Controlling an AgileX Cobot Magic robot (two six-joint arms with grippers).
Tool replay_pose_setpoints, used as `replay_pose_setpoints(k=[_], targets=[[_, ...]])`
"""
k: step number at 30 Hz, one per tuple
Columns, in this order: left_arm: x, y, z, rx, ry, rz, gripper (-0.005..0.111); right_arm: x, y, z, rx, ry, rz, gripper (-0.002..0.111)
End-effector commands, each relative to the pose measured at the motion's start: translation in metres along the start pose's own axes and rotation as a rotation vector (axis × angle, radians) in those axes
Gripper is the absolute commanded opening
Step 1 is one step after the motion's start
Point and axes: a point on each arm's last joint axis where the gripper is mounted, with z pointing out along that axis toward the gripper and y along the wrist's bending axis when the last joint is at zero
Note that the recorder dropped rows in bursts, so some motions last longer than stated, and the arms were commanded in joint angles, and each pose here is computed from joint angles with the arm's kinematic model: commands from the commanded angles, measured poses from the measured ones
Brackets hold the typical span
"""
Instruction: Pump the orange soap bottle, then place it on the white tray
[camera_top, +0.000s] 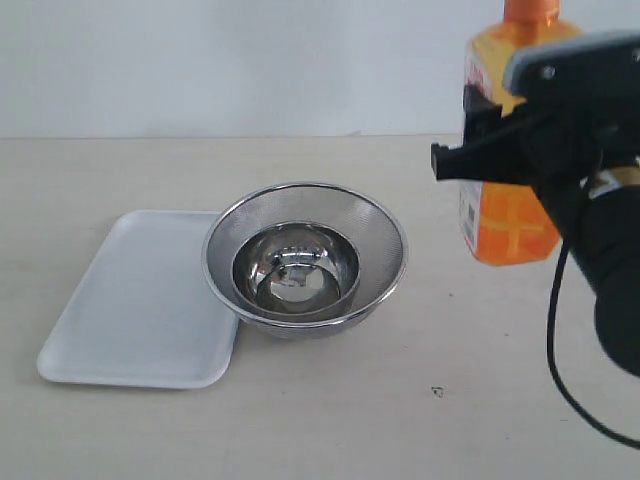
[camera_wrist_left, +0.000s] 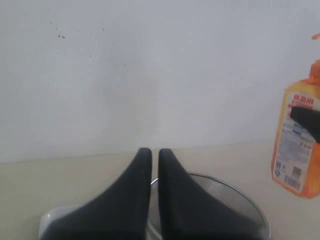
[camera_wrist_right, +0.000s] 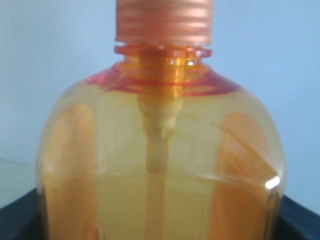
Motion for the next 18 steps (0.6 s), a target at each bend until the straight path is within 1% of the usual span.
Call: replay_pose_setpoints(k=[1, 2, 4, 6, 7, 8, 9, 10, 11, 12, 14, 16, 18], targets=[[0.007, 0.002, -0.008, -0.023, -0.032, -0.028, 0.005, -0.059, 0.000, -0.001, -0.047, -0.146, 0.035, 0.000], [0.008, 0.002, -0.010, -0.024, -0.037, -0.027, 0.005, -0.070, 0.002, -0.003, -0.055, -0.173, 0.032, 0.000], [0.010, 0.002, -0.011, -0.023, -0.042, -0.034, 0.005, -0.103, 0.018, -0.009, -0.110, -0.257, 0.079, 0.000], [0.010, 0.002, -0.011, -0.023, -0.041, -0.036, 0.005, -0.121, 0.034, -0.016, -0.164, -0.308, 0.128, 0.000], [0.010, 0.002, -0.011, -0.023, -0.041, -0.036, 0.005, -0.134, 0.051, -0.020, -0.208, -0.347, 0.181, 0.000], [0.010, 0.002, -0.011, -0.023, -0.041, -0.036, 0.005, -0.139, 0.061, -0.022, -0.227, -0.363, 0.195, 0.000], [0.010, 0.002, -0.011, -0.023, -0.041, -0.036, 0.005, -0.143, 0.084, -0.021, -0.271, -0.365, 0.205, 0.000], [0.011, 0.002, -0.011, -0.024, -0.038, -0.037, 0.005, -0.144, 0.096, -0.021, -0.296, -0.367, 0.207, 0.000], [0.012, 0.002, -0.011, -0.027, -0.036, -0.022, 0.005, -0.143, 0.118, -0.019, -0.335, -0.373, 0.194, 0.000], [0.013, 0.004, -0.011, -0.046, -0.033, -0.021, 0.005, -0.143, 0.132, -0.017, -0.349, -0.379, 0.195, 0.000], [0.018, 0.012, -0.011, -0.124, -0.017, -0.026, 0.005, -0.135, 0.166, -0.004, -0.398, -0.339, 0.227, 0.000], [0.020, 0.016, -0.012, -0.170, -0.010, -0.041, 0.005, -0.130, 0.184, 0.004, -0.426, -0.308, 0.233, 0.000], [0.023, 0.024, -0.013, -0.255, -0.004, -0.057, 0.005, -0.120, 0.204, 0.014, -0.449, -0.277, 0.248, 0.000]])
